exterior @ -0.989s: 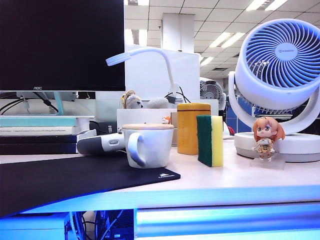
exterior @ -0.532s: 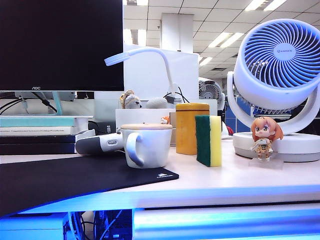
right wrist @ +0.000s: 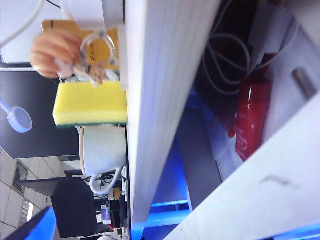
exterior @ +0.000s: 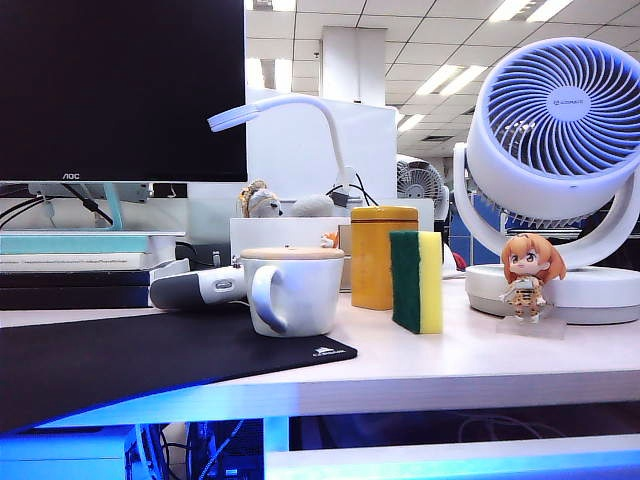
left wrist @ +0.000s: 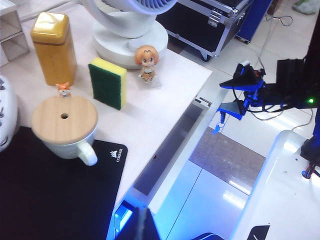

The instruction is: Open the drawer, place the cleaning sponge inside, then close the drawer.

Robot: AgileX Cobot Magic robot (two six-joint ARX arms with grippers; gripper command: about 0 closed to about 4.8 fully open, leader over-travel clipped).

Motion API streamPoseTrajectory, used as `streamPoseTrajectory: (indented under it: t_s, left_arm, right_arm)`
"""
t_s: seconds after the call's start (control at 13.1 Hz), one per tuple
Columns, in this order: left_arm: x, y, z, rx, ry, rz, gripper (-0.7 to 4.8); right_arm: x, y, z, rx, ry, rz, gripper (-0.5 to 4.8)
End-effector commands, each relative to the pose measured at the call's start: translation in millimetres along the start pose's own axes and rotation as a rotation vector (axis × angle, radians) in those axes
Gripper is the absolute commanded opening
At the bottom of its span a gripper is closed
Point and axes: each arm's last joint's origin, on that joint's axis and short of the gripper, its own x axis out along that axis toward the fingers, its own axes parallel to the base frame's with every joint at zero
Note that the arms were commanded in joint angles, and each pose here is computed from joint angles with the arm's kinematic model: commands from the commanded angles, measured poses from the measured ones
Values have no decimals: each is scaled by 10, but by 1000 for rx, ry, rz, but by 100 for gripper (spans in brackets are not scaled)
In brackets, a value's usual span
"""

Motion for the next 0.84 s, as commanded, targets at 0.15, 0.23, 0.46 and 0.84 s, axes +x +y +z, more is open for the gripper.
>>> streamPoseTrajectory:
  t_s: [0.15, 0.23, 0.46, 0.84]
  left_arm:
    - [-9, -8, 5, 10, -2, -4, -5]
    - [-10, -9, 5, 10, -3, -4, -5]
    - [-9, -8, 6, 10, -3, -4, -5]
    - [-10, -9, 6, 10, -3, -4, -5]
  right_arm:
    - [-10, 94, -106, -55, 120, 108, 479]
    - [-17, 94, -162, -30, 109, 96, 479]
    - [-27, 94, -236, 32, 87, 71, 479]
    - [-29, 54, -206, 90, -77, -69, 479]
